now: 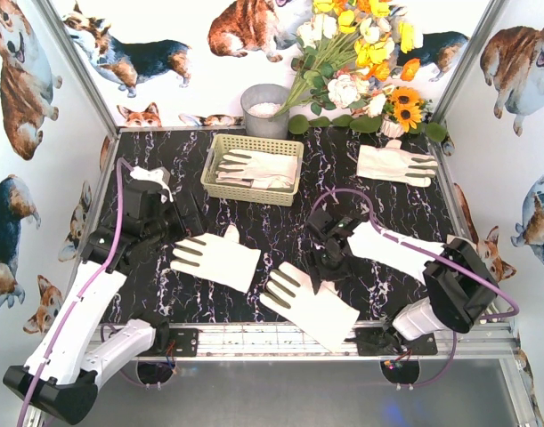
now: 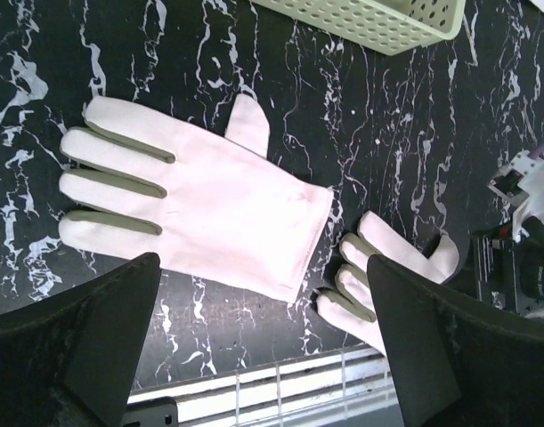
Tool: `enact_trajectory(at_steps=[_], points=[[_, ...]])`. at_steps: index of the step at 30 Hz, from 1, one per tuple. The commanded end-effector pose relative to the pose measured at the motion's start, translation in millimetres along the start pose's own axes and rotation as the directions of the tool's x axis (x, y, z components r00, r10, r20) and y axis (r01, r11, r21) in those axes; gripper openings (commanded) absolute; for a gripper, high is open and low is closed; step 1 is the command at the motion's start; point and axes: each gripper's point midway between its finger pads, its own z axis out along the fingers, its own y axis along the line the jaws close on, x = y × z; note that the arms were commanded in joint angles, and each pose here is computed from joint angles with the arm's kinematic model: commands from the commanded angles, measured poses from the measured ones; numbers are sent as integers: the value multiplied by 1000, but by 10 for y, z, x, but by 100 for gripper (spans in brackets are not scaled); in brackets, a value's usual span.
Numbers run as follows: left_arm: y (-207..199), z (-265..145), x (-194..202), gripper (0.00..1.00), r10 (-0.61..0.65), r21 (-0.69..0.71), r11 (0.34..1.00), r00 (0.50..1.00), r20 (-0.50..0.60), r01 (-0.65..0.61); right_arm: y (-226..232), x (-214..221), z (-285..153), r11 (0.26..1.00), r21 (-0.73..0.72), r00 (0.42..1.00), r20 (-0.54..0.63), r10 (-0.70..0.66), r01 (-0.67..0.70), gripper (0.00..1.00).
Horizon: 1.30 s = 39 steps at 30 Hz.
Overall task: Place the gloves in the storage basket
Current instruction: Adjust the glove at the center of the board.
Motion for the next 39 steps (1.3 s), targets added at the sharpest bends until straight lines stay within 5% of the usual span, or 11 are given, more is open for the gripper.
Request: enact_trajectory(at_steps=[1,9,22,29,39], points=[[-43,-70,85,94,-8,32,999,999,-45,9,75,-120,20,999,-43,996,83,24,-20,60],[-79,-32,-15,94,-76,19,997,997,-18,76,105,-199,108,998,-53,996,92,-21,26,54],[-11,-33,-25,95,-166,-27,986,986,11,167,209,-251,167,990,-129,989,142,-30,48,1],[-114,136,-180,95,-82,-25,996,996,-19,82,-67,-604,47,976,-71,940,264,218,-206,0],[-337,422,-409,95,17,54,998,1000,-14,-17,-274,-1058,-14,846,-149,755,394,525,-511,0]])
